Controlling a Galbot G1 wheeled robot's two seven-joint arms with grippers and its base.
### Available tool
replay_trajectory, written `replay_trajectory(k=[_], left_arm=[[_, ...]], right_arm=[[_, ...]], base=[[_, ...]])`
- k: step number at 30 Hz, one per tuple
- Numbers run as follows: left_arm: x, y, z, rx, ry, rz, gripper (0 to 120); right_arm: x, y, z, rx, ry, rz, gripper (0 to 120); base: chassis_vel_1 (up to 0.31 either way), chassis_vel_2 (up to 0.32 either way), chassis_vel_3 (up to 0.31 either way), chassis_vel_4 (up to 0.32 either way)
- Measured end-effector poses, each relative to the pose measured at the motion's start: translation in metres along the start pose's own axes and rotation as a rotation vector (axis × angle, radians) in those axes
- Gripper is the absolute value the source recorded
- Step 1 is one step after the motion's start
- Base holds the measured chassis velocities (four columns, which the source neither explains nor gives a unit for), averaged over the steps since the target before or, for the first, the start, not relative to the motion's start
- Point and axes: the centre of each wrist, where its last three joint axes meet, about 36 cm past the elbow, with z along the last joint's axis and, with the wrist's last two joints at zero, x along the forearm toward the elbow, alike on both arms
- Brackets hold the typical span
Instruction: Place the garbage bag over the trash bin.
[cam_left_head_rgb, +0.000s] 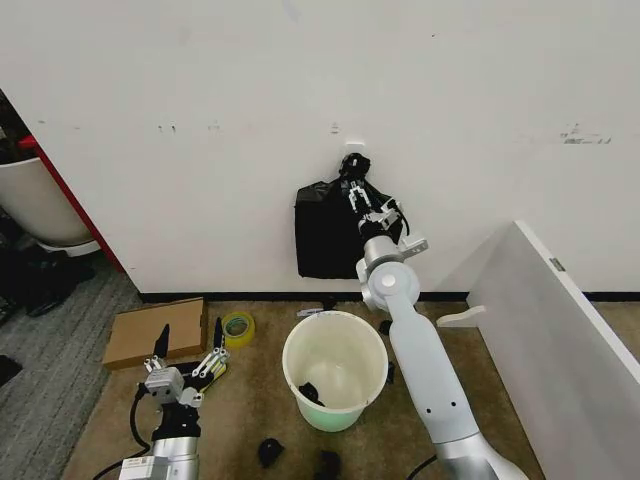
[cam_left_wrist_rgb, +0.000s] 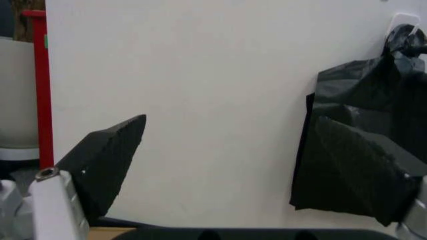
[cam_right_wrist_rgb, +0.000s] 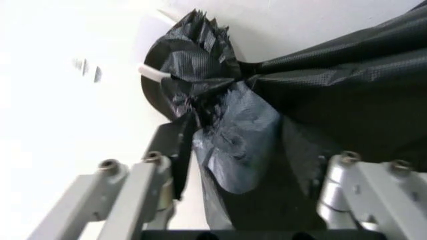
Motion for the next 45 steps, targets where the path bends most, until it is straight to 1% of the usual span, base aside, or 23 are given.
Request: replay_trajectory(k=[2, 3, 6, 7, 10, 11, 13, 16, 18, 19, 20, 21, 22, 23, 26, 27, 32, 35, 36, 40, 42, 44, 45], left_arm=[[0.000, 0.000, 0.002, -0.001, 0.002, -0.001, 100], [0.000, 0.000, 0.002, -0.001, 0.002, -0.001, 100], [0.000, 0.001, 0.004, -0.004, 0.006, -0.001, 100], [-0.001, 0.001, 0.005, -0.004, 0.006, -0.001, 100], [-0.001, 0.002, 0.008, -0.007, 0.008, -0.002, 100], [-0.001, 0.002, 0.008, -0.007, 0.008, -0.002, 100], [-0.002, 0.003, 0.009, -0.009, 0.009, -0.003, 100], [-0.002, 0.004, 0.010, -0.012, 0.009, -0.005, 100], [-0.004, 0.005, 0.010, -0.012, 0.007, -0.011, 100], [-0.004, 0.005, 0.010, -0.012, 0.007, -0.011, 100], [-0.004, 0.005, 0.010, -0.011, 0.006, -0.015, 100], [-0.005, 0.005, 0.010, -0.010, 0.004, -0.016, 100], [-0.005, 0.005, 0.010, -0.009, 0.003, -0.017, 100], [-0.006, 0.006, 0.010, -0.005, 0.002, -0.018, 100], [-0.008, 0.006, 0.009, 0.002, -0.002, -0.021, 100], [-0.008, 0.006, 0.009, 0.002, -0.002, -0.021, 100], [-0.011, 0.006, 0.011, 0.008, -0.007, -0.023, 100], [-0.015, 0.005, 0.011, 0.019, -0.018, -0.028, 100], [-0.015, 0.005, 0.011, 0.019, -0.018, -0.028, 100], [-0.018, 0.005, 0.010, 0.026, -0.024, -0.031, 100], [-0.021, 0.005, 0.009, 0.034, -0.030, -0.035, 100], [-0.021, 0.005, 0.009, 0.036, -0.031, -0.036, 100], [-0.022, 0.006, 0.008, 0.039, -0.033, -0.037, 100]], right_arm=[[0.001, -0.001, 0.001, 0.007, -0.002, -0.001, 34], [0.001, -0.001, 0.001, 0.007, -0.002, -0.001, 34], [0.005, -0.002, 0.002, 0.013, -0.008, -0.005, 20], [0.006, -0.002, 0.002, 0.014, -0.008, -0.006, 19], [0.008, -0.002, 0.003, 0.021, -0.012, -0.012, 5], [0.008, -0.002, 0.003, 0.021, -0.012, -0.012, 5], [0.010, -0.003, 0.004, 0.027, -0.017, -0.013, 0], [0.015, -0.004, 0.007, 0.033, -0.019, -0.013, 0], [0.029, -0.007, 0.011, 0.046, -0.009, -0.012, 0], [0.029, -0.007, 0.011, 0.046, -0.009, -0.012, 0], [0.040, -0.009, 0.014, 0.055, 0.003, -0.011, 0], [0.056, -0.013, 0.018, 0.078, 0.023, -0.010, 0], [0.063, -0.014, 0.020, 0.090, 0.032, -0.008, 0], [0.081, -0.018, 0.024, 0.123, 0.054, -0.005, 0], [0.117, -0.020, 0.029, 0.194, 0.095, 0.001, 0], [0.117, -0.020, 0.029, 0.194, 0.095, 0.001, 0], [0.156, -0.017, 0.039, 0.264, 0.137, 0.010, 0], [0.190, -0.016, 0.047, 0.325, 0.179, 0.015, 0], [0.190, -0.016, 0.047, 0.325, 0.179, 0.015, 0], [0.216, -0.024, 0.054, 0.408, 0.216, 0.020, 0], [0.231, -0.034, 0.057, 0.487, 0.244, 0.034, 0], [0.236, -0.037, 0.058, 0.513, 0.253, 0.040, 0], [0.241, -0.041, 0.058, 0.547, 0.261, 0.048, 0]], base=[[0.000, 0.000, 0.000, 0.000], [0.000, 0.000, 0.000, 0.000], [0.000, 0.000, 0.000, 0.000], [0.000, 0.000, 0.000, 0.000], [0.000, 0.000, 0.000, 0.000], [0.000, 0.000, 0.000, 0.000], [0.000, 0.000, 0.000, 0.000], [0.000, 0.000, 0.000, 0.000], [0.000, 0.000, 0.000, 0.000], [0.000, 0.000, 0.000, 0.000], [0.000, 0.000, 0.000, 0.000], [0.000, 0.000, 0.000, 0.000], [0.000, 0.000, 0.000, 0.000], [0.000, 0.000, 0.000, 0.000], [0.000, 0.000, 0.000, 0.000], [0.000, 0.000, 0.000, 0.000], [0.000, 0.000, 0.000, 0.000], [0.000, 0.000, 0.000, 0.000], [0.000, 0.000, 0.000, 0.000], [0.000, 0.000, 0.000, 0.000], [0.000, 0.000, 0.000, 0.000], [0.000, 0.000, 0.000, 0.000], [0.000, 0.000, 0.000, 0.000]])
